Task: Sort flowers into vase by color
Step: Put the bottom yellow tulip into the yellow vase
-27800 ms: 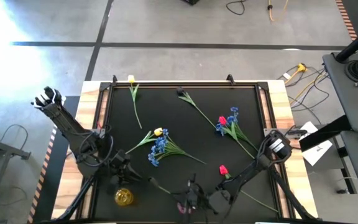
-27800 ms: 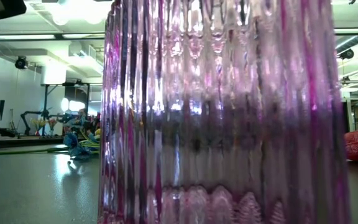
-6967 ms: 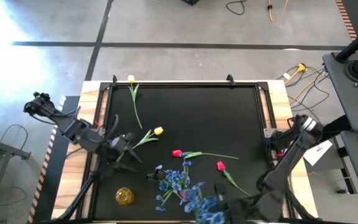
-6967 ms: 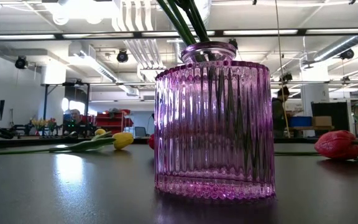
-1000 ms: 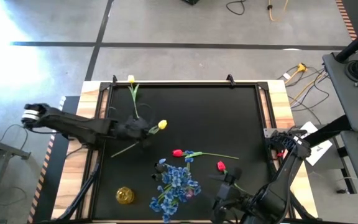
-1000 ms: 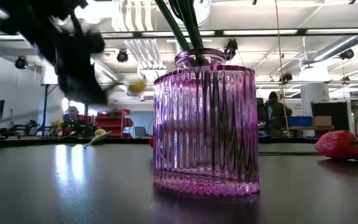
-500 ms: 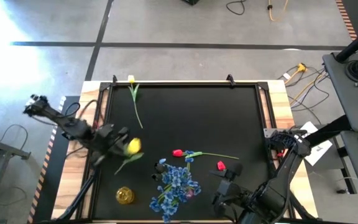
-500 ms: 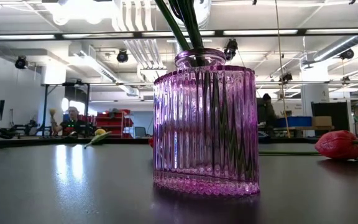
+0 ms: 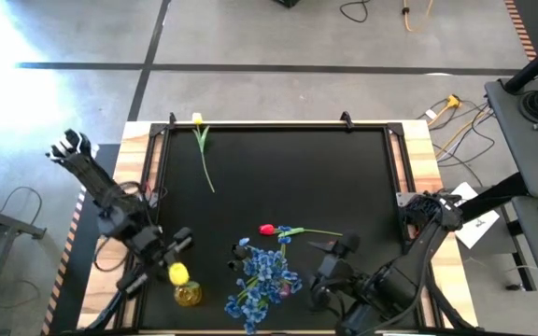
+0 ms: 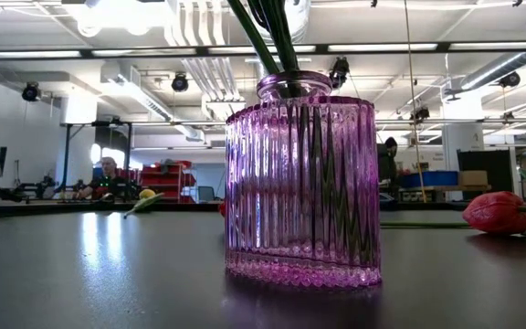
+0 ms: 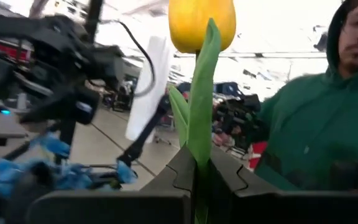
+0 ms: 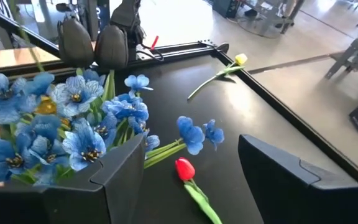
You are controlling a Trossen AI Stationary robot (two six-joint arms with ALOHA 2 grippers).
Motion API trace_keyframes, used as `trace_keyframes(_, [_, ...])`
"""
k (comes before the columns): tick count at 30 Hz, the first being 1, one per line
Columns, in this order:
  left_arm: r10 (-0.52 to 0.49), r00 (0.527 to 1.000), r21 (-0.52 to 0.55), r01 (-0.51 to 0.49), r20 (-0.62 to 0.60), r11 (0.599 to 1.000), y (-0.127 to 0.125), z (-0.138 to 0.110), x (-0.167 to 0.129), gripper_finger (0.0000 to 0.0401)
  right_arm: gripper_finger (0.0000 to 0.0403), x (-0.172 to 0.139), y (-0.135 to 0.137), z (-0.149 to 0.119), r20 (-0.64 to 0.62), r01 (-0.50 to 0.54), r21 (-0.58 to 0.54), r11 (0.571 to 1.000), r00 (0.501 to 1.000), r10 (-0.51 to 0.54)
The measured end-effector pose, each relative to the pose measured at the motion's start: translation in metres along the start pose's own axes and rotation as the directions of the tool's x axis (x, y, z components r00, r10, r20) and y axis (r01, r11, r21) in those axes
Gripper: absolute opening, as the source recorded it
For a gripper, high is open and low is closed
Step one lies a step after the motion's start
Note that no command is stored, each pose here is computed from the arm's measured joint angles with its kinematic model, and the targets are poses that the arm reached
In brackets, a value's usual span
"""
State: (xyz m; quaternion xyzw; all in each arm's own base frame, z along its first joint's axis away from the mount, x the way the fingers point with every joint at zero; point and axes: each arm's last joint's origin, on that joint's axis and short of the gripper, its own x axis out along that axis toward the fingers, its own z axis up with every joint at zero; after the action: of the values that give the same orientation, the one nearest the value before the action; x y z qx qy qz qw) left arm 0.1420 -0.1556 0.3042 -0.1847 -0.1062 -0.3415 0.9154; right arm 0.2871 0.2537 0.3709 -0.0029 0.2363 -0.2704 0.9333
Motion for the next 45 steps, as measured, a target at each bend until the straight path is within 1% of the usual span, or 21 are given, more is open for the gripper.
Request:
trace_keyframes(5, [-0.033, 0.999, 0.010, 0.034, -0.036, 0.999, -0.006, -0.020, 0.010, 0.0000, 0.0250, -0.003, -0.002, 0.001, -0.009, -0.013, 0.028, 1.000, 1.000, 0.013])
trace_keyframes(12, [-0.036, 0.997, 0.072, 0.041, -0.071, 0.997, -0.007, -0.031, 0.013, 0.0000, 0.0252, -0.006, -0.007, 0.005, -0.009, -0.022, 0.042, 0.999, 1.000, 0.022])
trace_keyframes(16, [-0.026, 0.997, 0.072, 0.031, -0.079, 0.997, -0.004, -0.037, 0.003, 0.0000, 0.0256, -0.009, -0.011, 0.009, -0.006, -0.028, 0.054, 0.998, 1.000, 0.029])
trace_keyframes(20, [0.001, 1.000, 0.057, 0.000, -0.027, 0.998, 0.002, -0.041, -0.014, 0.0000, 0.0259, -0.015, -0.017, 0.012, -0.011, -0.049, 0.069, 0.996, 0.999, 0.050])
trace_keyframes(23, [0.017, 1.000, -0.005, -0.017, -0.020, 1.000, 0.007, -0.048, -0.029, 0.0000, 0.0261, -0.019, -0.020, 0.015, -0.012, -0.062, 0.084, 0.995, 0.998, 0.063])
trace_keyframes(25, [0.015, 1.000, -0.096, -0.016, -0.014, 0.995, 0.010, -0.050, -0.039, 0.0001, 0.0264, -0.020, -0.020, 0.015, -0.012, -0.064, 0.098, 0.993, 0.998, 0.065])
trace_keyframes(27, [0.017, 1.000, -0.194, -0.017, -0.001, 0.981, 0.012, -0.050, -0.047, 0.0005, 0.0270, -0.021, -0.020, 0.014, -0.013, -0.068, 0.097, 0.993, 0.998, 0.069])
trace_keyframes(29, [0.043, 0.999, -0.263, -0.036, 0.023, 0.964, 0.014, -0.048, -0.053, 0.0013, 0.0277, -0.022, -0.020, 0.013, -0.020, -0.067, 0.081, 0.994, 0.997, 0.069])
trace_keyframes(31, [0.067, 0.997, -0.307, -0.049, 0.047, 0.950, 0.014, -0.043, -0.056, 0.0023, 0.0286, -0.020, -0.020, 0.010, -0.040, -0.065, 0.063, 0.996, 0.997, 0.067])
trace_keyframes(33, [0.068, 0.996, -0.320, -0.047, 0.053, 0.946, 0.014, -0.041, -0.058, 0.0035, 0.0295, -0.019, -0.019, 0.005, -0.079, -0.063, 0.053, 0.997, 0.995, 0.067])
trace_keyframes(35, [0.072, 0.997, -0.340, -0.060, 0.024, 0.939, 0.014, -0.041, -0.058, 0.0050, 0.0304, -0.017, -0.019, -0.001, -0.133, -0.057, 0.052, 0.997, 0.989, 0.064])
trace_keyframes(38, [0.087, 0.995, -0.392, -0.099, -0.047, 0.914, 0.015, -0.044, -0.058, 0.0073, 0.0314, -0.015, -0.022, -0.010, -0.215, -0.030, 0.059, 0.998, 0.976, 0.042])
trace_keyframes(41, [0.090, 0.990, -0.430, -0.127, -0.104, 0.894, 0.014, -0.046, -0.056, 0.0096, 0.0320, -0.012, -0.021, -0.021, -0.271, -0.001, 0.074, 0.997, 0.962, 0.021])
trace_keyframes(43, [0.069, 0.989, -0.468, -0.122, -0.130, 0.875, 0.013, -0.044, -0.054, 0.0109, 0.0320, -0.010, -0.020, -0.027, -0.292, 0.006, 0.056, 0.998, 0.956, 0.011])
trace_keyframes(45, [0.032, 0.986, -0.516, -0.114, -0.167, 0.849, 0.010, -0.042, -0.051, 0.0122, 0.0320, -0.008, -0.020, -0.032, -0.320, 0.014, 0.063, 0.998, 0.947, 0.007])
